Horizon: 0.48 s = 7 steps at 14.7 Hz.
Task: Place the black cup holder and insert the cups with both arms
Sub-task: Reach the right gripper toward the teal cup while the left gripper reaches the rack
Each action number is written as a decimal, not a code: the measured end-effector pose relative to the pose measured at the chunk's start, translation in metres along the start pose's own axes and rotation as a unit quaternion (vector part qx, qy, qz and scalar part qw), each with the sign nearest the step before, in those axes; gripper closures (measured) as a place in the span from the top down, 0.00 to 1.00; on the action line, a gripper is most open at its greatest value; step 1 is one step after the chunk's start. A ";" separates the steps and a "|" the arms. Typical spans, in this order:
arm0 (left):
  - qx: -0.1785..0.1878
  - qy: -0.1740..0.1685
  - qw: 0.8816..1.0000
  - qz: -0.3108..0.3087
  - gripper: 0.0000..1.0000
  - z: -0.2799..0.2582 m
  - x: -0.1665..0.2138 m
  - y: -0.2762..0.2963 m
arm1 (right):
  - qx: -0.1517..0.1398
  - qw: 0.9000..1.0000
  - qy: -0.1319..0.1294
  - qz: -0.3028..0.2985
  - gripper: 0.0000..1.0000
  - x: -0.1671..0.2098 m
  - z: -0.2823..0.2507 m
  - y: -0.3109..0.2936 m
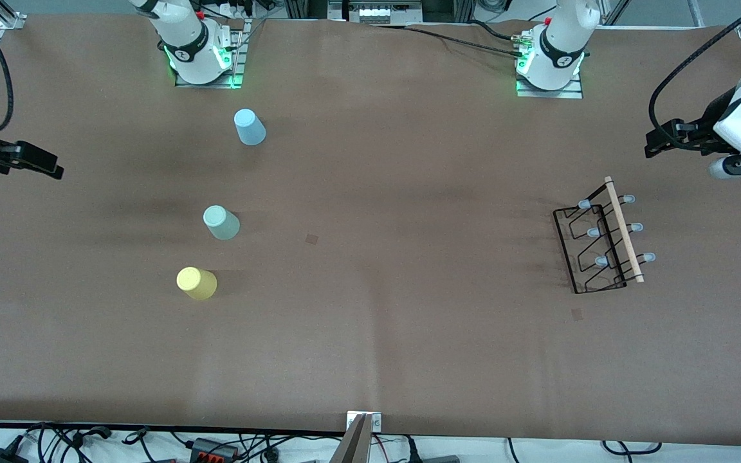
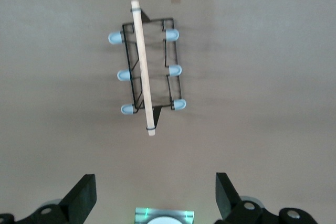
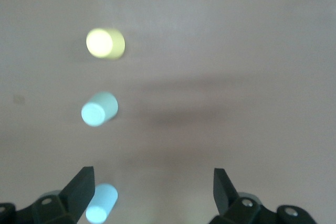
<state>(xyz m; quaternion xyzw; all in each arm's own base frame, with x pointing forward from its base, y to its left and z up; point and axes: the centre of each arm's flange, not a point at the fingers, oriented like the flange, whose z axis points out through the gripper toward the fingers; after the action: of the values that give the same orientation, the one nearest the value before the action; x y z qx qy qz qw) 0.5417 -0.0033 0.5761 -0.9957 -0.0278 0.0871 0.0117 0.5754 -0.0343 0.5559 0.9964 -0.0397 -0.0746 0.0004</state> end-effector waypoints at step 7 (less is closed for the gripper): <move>0.014 -0.016 1.000 0.000 1.00 0.074 0.055 -0.026 | -0.008 0.999 -0.016 -0.050 1.00 0.016 0.109 -0.059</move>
<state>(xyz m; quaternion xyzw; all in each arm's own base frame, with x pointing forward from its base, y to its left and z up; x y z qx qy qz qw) 0.5813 0.0274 0.4948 -0.9939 -0.0271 0.1036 0.0254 0.5800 0.0233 0.4450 0.9958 0.0107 -0.0912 0.0041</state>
